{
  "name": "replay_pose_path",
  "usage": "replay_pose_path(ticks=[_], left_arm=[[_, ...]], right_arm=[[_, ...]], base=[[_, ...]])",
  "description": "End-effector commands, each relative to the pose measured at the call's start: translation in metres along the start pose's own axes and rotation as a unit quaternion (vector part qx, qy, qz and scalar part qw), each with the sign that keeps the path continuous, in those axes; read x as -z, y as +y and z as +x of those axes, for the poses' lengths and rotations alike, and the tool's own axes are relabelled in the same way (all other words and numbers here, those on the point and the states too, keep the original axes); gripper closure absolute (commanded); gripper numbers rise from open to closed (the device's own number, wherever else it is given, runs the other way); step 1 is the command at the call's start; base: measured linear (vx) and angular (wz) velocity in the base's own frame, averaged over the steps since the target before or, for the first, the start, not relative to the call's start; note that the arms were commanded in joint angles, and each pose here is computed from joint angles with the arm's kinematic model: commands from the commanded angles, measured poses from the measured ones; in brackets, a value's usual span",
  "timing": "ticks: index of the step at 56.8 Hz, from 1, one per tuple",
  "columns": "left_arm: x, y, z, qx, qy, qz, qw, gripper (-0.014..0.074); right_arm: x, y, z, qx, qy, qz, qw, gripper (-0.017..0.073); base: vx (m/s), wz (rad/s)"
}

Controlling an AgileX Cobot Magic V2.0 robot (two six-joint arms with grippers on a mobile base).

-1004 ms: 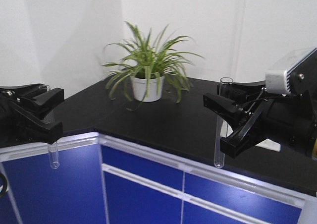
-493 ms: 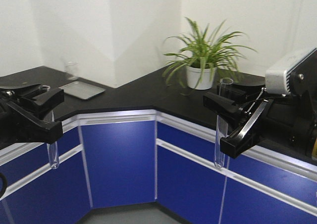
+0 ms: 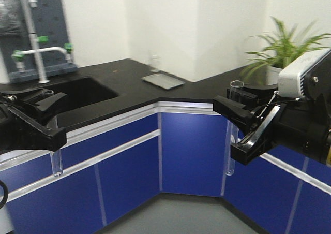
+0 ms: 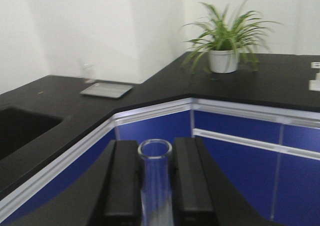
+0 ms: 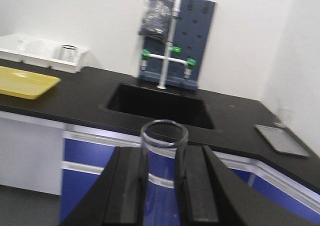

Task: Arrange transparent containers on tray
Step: 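Hold both test tubes upright while the base drives to the yellow tray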

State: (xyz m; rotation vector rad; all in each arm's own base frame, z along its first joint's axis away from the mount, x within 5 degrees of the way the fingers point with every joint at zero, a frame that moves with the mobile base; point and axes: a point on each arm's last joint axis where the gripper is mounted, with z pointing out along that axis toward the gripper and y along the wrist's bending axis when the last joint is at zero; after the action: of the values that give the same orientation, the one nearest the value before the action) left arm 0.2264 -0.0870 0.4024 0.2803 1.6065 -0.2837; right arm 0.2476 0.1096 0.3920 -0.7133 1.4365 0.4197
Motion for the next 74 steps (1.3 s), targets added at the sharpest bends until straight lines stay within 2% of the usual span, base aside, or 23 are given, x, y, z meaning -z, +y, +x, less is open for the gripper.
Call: replay_pose_path(ticks=[1, 36, 74], left_arm=[[0.0072, -0.0044, -0.0199, 0.007, -0.056, 0.02, 0.998, 0.0599], [0.0071, -0.0043, -0.0197, 0.007, -0.055, 0.019, 0.998, 0.0599], [0.0071, -0.0043, -0.0197, 0.007, -0.055, 0.019, 0.998, 0.0599]], right_arm=[[0.007, 0.0005, -0.0184, -0.003, -0.035, 0.001, 0.999, 0.0572], [0.007, 0.0005, -0.0184, -0.003, -0.035, 0.001, 0.999, 0.0572], [0.007, 0.0002, -0.0183, -0.003, -0.034, 0.003, 0.999, 0.0572]], base=[[-0.2, 0.6], [-0.08, 0.69], [0.23, 0.39]])
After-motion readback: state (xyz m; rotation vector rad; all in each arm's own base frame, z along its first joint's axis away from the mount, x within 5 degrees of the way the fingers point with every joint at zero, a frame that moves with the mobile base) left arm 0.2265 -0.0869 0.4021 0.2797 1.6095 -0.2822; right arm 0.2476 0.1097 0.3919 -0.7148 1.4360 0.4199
